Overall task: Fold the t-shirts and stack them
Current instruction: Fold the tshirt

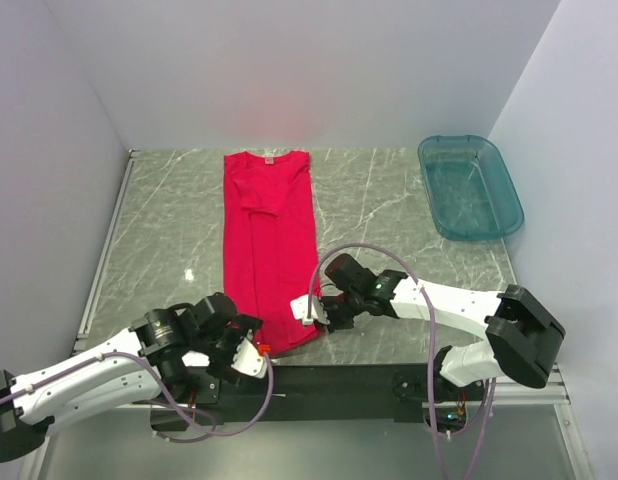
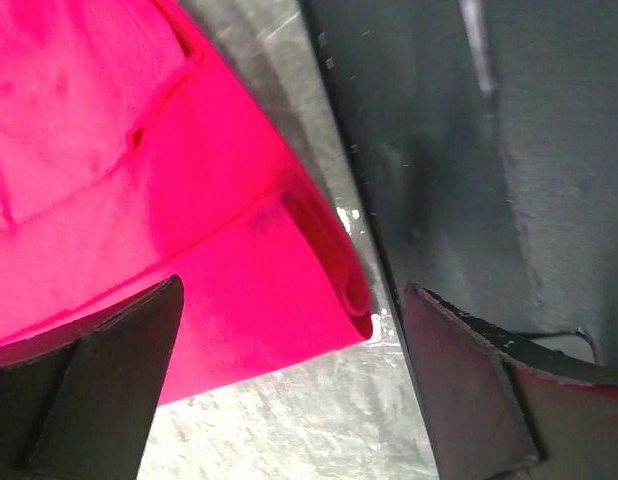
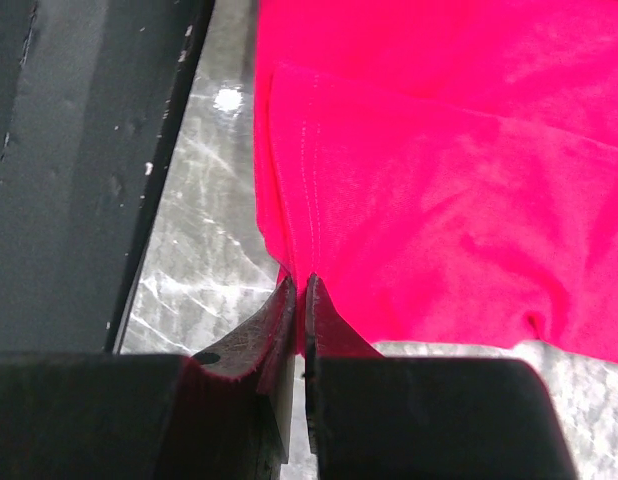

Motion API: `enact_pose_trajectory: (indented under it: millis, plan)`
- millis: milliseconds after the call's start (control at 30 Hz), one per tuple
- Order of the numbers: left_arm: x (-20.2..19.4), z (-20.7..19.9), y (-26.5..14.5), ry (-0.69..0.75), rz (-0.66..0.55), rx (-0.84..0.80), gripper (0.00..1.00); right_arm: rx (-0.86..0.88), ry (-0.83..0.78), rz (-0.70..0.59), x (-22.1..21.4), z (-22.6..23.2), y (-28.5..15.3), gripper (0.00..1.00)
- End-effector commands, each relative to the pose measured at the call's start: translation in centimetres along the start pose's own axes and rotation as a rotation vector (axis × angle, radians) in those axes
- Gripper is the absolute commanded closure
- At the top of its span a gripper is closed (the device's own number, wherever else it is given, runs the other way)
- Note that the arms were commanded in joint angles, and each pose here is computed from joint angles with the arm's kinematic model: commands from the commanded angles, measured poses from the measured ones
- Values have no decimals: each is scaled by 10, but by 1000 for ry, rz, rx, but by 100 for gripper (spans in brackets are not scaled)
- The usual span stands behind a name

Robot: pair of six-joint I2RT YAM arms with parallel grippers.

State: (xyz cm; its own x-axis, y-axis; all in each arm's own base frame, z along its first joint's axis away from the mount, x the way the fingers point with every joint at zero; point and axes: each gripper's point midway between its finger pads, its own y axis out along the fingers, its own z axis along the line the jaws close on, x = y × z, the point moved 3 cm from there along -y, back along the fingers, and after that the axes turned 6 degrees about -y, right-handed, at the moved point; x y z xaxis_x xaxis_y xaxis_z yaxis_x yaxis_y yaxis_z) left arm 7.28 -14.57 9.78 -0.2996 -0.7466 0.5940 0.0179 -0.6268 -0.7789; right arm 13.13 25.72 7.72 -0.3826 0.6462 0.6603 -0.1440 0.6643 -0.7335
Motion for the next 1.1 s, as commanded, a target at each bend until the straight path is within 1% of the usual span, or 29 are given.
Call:
enact_pose_trajectory:
  millis: [0,100,233,267,300,333,500,767,867,1067]
  plan:
    - [-1,16,8,-48,24,82,5,-30,-6,-73,22,-12,-12,100]
    - [1,15,14,-31,28,61,12,-30,-3,-80,24,-13,-13,100]
    - [0,11,20,-17,38,43,19,-30,6,-92,26,-15,-15,100]
    - [0,11,19,-16,37,40,22,-31,16,-93,25,-16,-16,100]
    - [-1,10,20,-18,43,34,29,-27,17,-98,26,-15,-16,100]
    - [-1,10,21,-18,47,29,32,-29,20,-103,26,-17,-17,100]
    - [-3,7,27,-18,66,13,35,-32,29,-113,28,-19,-20,100]
    - [-3,-4,39,-12,90,-53,34,-23,38,-122,29,-18,-20,100]
    - [-5,-7,44,-4,115,-62,35,-23,39,-125,30,-19,-20,100]
    - [-11,-6,47,-10,153,-48,43,-23,47,-150,36,-20,-23,100]
